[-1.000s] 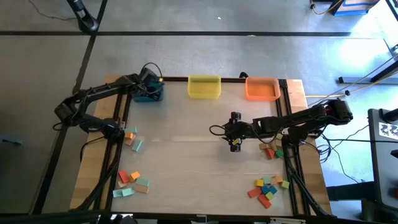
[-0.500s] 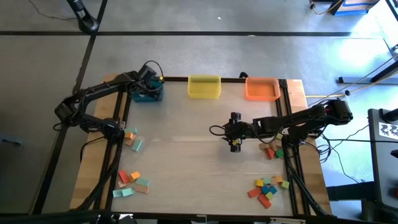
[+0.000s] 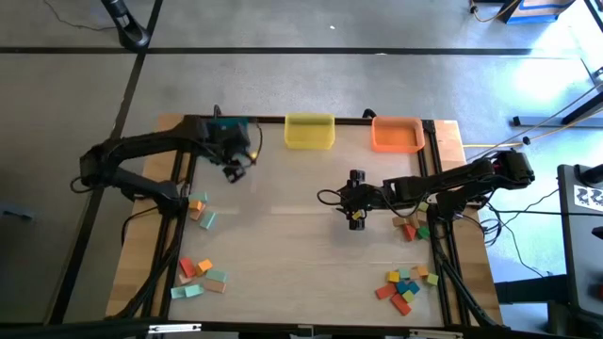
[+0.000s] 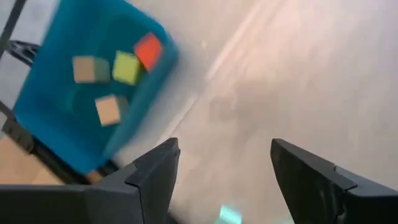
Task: Sort blocks by size
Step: Put the yellow square block into the blue bin
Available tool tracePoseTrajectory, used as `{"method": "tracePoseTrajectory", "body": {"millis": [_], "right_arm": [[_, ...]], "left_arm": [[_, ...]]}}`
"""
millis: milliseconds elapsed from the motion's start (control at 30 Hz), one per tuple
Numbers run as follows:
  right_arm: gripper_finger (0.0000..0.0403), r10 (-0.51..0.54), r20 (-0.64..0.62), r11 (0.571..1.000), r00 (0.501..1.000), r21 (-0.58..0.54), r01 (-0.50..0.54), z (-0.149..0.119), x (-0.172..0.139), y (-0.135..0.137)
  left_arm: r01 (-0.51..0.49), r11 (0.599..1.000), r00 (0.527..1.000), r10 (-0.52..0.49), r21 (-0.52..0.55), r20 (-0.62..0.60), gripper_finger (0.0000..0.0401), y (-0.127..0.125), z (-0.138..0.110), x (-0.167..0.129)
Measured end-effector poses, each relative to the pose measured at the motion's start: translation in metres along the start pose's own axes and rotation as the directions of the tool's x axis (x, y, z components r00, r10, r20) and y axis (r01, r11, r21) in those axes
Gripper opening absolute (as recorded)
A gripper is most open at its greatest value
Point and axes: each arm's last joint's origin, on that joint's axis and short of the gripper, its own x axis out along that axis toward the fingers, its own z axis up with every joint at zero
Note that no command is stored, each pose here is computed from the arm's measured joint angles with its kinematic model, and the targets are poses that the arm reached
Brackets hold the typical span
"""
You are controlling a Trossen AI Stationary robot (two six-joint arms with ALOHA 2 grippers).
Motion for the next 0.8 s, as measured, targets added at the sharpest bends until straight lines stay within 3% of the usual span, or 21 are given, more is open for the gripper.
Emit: {"method": "tracePoseTrajectory", "body": {"millis": [233,500,800], "right_arm": [[0.0266,0.018,0.001,1.000,1.000,0.022,-0.018,0.000,0.000,0.001],[0.0266,0.019,0.006,1.000,1.000,0.023,-0.019,0.000,0.000,0.001],[0.0266,0.016,0.033,1.000,0.999,0.007,-0.017,0.003,0.000,0.000]], "left_arm": [[0.007,0.987,0.993,0.011,0.159,-0.116,0.0241,-0.019,-0.021,-0.008],[0.127,0.953,0.969,-0.061,0.275,-0.238,0.0240,-0.035,-0.041,0.010],[0.110,0.939,0.950,-0.004,0.325,-0.311,0.0240,-0.046,-0.063,0.027]]}}
